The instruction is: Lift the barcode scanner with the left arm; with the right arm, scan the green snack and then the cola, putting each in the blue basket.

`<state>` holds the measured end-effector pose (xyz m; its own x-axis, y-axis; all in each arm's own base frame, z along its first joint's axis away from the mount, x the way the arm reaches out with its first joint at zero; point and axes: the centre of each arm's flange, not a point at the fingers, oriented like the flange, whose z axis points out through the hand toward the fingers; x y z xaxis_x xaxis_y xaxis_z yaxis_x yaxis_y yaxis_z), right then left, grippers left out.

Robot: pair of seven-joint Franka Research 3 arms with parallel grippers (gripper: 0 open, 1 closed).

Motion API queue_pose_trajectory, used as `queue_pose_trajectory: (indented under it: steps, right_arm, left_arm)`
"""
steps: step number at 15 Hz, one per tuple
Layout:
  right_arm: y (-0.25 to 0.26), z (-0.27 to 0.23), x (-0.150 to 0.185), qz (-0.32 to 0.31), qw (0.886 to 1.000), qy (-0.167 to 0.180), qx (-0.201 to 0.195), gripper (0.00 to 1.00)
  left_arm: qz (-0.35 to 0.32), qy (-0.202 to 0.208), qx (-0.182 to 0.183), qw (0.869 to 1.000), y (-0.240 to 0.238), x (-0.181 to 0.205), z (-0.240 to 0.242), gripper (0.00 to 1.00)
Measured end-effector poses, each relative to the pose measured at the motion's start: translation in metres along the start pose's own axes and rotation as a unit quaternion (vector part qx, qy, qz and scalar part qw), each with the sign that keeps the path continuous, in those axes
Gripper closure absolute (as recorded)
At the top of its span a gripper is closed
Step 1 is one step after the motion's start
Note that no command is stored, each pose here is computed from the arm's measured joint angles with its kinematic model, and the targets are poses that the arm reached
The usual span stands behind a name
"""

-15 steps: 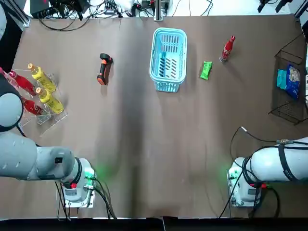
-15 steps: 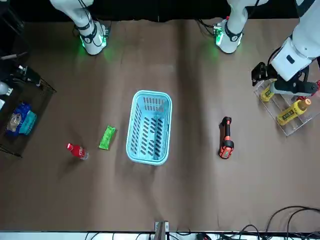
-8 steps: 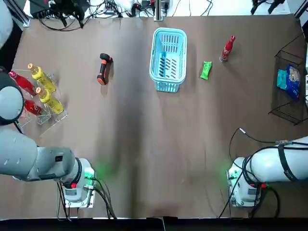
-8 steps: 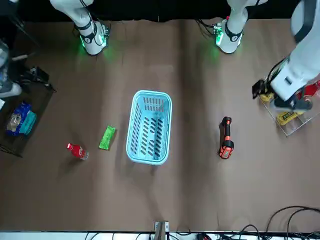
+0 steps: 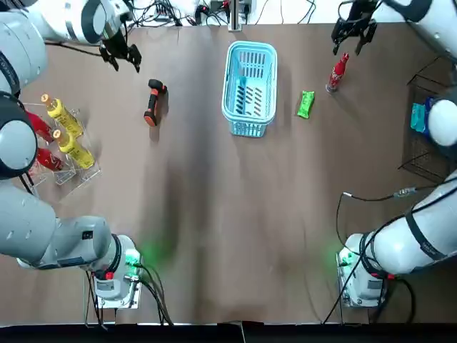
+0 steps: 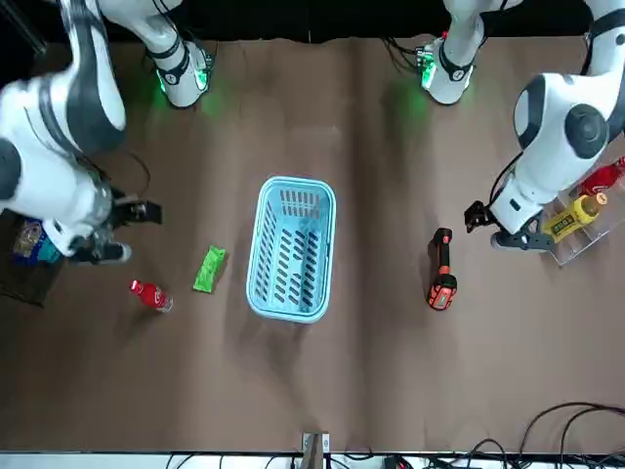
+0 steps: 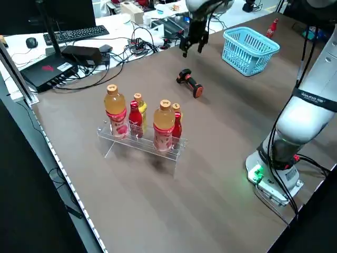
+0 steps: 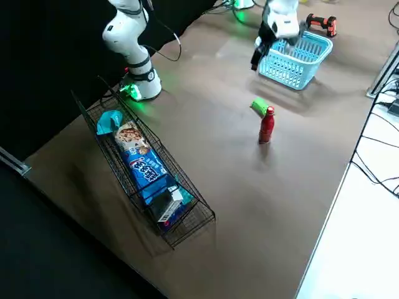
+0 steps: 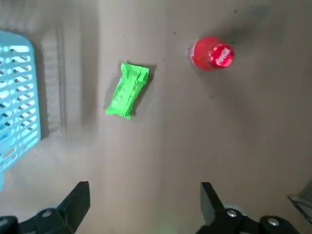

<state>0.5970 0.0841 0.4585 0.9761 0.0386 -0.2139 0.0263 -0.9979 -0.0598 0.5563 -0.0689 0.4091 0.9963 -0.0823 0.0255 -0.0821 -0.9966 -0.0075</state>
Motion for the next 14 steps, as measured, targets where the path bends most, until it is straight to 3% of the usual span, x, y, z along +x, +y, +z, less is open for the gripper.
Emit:
queue_pose_trajectory:
  steps: [2,6,10,11,14]
  right_arm:
    - [0.000,0.052,0.030,0.023,0.999,-0.013,0.018,0.01]
    - [-0.011,0.116,0.045,0.073,0.996,-0.022,0.035,0.03]
    - [-0.008,0.168,0.042,0.125,0.991,0.008,0.054,0.05]
    - [-0.007,0.180,0.040,0.137,0.989,0.017,0.053,0.13]
    - [-0.007,0.206,0.035,0.179,0.980,0.025,0.088,0.21]
  left_arm:
    - [0.000,0.022,-0.004,1.000,0.001,-0.009,0.037,0.00]
    - [-0.014,0.032,-0.013,0.999,0.006,-0.014,0.088,0.00]
    - [-0.017,0.014,-0.023,0.999,0.019,-0.013,0.133,0.00]
    - [-0.020,0.007,-0.026,0.999,0.021,-0.013,0.146,0.00]
    - [-0.029,-0.005,-0.031,0.999,0.021,-0.013,0.175,0.00]
